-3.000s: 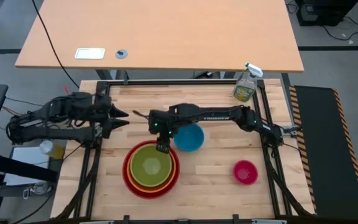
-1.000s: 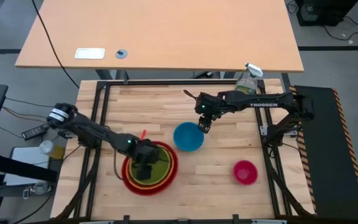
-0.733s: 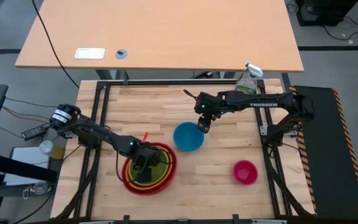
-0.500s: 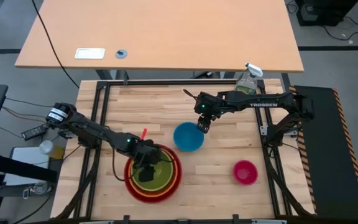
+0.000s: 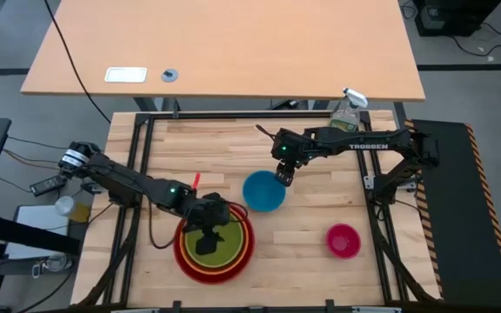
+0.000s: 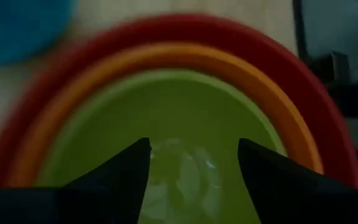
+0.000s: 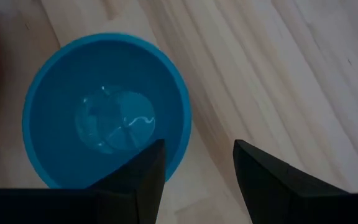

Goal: Nest bowls inside each other
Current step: Stack the blue bowl into the green bowl

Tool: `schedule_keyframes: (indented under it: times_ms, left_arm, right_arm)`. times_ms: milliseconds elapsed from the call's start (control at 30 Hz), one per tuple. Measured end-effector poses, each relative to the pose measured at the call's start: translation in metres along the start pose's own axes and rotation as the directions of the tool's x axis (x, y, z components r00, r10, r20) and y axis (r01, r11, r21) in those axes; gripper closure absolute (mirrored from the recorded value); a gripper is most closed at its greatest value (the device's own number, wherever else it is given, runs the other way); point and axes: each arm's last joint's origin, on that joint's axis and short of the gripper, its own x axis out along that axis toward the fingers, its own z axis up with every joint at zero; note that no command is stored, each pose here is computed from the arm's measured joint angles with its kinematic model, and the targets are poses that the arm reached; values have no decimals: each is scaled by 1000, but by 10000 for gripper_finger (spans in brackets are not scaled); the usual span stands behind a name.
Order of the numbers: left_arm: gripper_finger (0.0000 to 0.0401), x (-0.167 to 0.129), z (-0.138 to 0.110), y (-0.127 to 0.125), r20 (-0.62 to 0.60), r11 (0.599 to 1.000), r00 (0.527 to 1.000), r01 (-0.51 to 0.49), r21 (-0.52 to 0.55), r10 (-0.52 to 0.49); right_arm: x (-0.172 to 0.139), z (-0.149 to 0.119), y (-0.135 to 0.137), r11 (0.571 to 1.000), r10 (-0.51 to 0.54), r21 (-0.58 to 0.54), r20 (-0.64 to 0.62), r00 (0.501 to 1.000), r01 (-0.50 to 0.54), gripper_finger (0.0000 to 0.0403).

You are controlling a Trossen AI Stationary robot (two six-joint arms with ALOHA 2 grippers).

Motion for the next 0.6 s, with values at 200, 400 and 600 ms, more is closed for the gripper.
schedule_keyframes:
  times_ms: [200,400,600]
  left_arm:
    - [155,-9,14,26,93,982,980,-165,-96,174]
    - [154,-11,31,79,128,910,953,-214,-354,274]
    - [154,-13,42,123,155,817,964,-91,-570,216]
  right_arm:
    - [11,-2,-1,998,-16,59,-35,999,18,208]
    - [23,-13,-5,975,-28,216,-105,994,51,208]
    - [34,-32,-8,949,-31,306,-144,989,74,208]
